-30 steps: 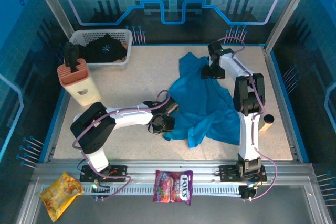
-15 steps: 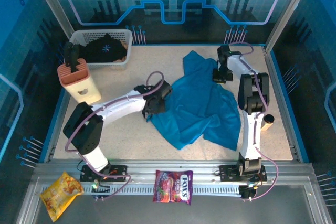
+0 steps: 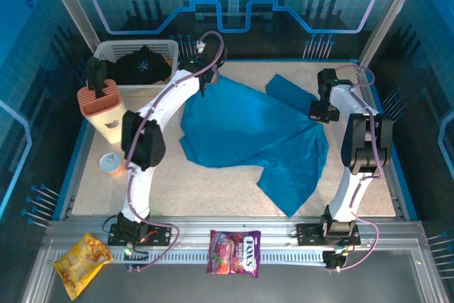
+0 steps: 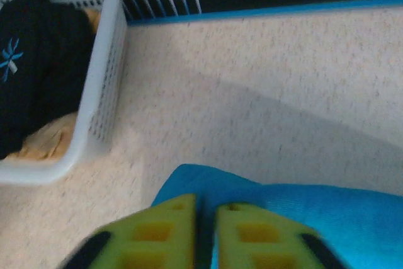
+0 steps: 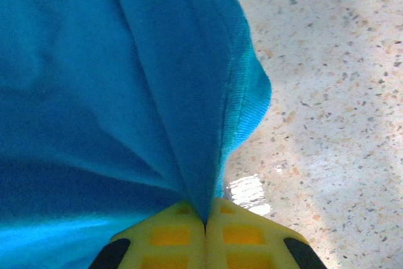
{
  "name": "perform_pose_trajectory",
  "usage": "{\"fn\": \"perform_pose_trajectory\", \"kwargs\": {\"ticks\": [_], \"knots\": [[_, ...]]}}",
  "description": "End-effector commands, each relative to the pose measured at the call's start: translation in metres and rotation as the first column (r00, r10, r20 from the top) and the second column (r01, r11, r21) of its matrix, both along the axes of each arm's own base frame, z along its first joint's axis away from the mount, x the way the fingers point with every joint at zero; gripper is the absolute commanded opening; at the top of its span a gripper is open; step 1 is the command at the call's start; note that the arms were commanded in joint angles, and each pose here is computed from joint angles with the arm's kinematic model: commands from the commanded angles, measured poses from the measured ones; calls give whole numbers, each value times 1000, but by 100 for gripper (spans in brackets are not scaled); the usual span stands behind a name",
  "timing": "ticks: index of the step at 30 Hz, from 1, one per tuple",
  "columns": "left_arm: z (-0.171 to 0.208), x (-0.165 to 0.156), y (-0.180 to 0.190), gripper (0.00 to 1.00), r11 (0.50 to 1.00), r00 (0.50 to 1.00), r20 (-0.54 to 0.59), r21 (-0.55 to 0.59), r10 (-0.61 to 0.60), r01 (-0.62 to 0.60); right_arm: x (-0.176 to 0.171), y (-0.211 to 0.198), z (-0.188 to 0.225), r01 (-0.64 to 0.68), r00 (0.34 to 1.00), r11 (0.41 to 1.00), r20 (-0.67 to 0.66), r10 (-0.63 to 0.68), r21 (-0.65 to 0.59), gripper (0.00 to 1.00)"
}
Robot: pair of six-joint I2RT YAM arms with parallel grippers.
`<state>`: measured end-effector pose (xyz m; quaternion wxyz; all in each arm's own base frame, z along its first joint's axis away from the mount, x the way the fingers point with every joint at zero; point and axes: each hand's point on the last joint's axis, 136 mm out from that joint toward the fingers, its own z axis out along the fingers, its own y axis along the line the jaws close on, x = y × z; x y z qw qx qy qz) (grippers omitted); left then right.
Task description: Fold and stack the t-shirts
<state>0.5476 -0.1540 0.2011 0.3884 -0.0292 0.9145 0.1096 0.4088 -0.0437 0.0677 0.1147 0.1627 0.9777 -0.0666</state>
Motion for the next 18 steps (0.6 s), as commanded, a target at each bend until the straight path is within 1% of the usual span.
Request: {"fn": "perform_pose_trajectory", "kwargs": {"ticks": [1, 2, 4, 5, 6, 8, 9, 10, 12, 14, 15, 16, 18], "knots": [[5, 22, -9, 42, 995, 998, 12, 83, -63, 62, 13, -22, 4, 58, 998, 997, 31, -56, -60, 0], [5, 25, -13, 53, 995, 997, 16, 73, -71, 70, 19, -25, 8, 57, 998, 996, 39, -54, -72, 0], [11, 25, -16, 70, 995, 997, 28, 59, -77, 75, 32, -29, 14, 49, 998, 995, 55, -44, -90, 0], [15, 22, -16, 80, 996, 997, 32, 58, -75, 73, 39, -31, 18, 45, 997, 994, 62, -40, -96, 0], [19, 18, -15, 87, 996, 997, 36, 55, -70, 68, 46, -32, 21, 40, 997, 994, 67, -33, -101, 0], [25, 5, -13, 95, 997, 997, 35, 51, -65, 63, 56, -31, 25, 29, 998, 995, 64, -22, -98, 0], [29, -4, -11, 98, 997, 997, 32, 47, -63, 62, 59, -30, 28, 27, 998, 995, 67, -21, -92, 4], [31, -13, -10, 99, 997, 998, 24, 42, -63, 62, 60, -29, 31, 23, 998, 996, 67, -17, -89, 11], [29, -40, -4, 99, 998, 999, -20, 39, -46, 47, 60, -24, 36, 18, 996, 997, 85, -12, -71, 36], [17, -69, 6, 99, 999, 996, -89, 36, -12, 15, 55, -14, 41, 6, 994, 999, 106, -1, -43, 50], [9, -83, 12, 97, 1000, 991, -132, 31, 10, -6, 52, -9, 43, -1, 993, 1000, 115, 5, -30, 52], [-1, -99, 19, 93, 999, 984, -175, 29, 32, -28, 47, -3, 46, -10, 992, 1000, 125, 13, -17, 53], [-22, -126, 30, 80, 997, 965, -251, 24, 74, -70, 37, 10, 50, -36, 990, 999, 135, 35, -1, 53]]}}
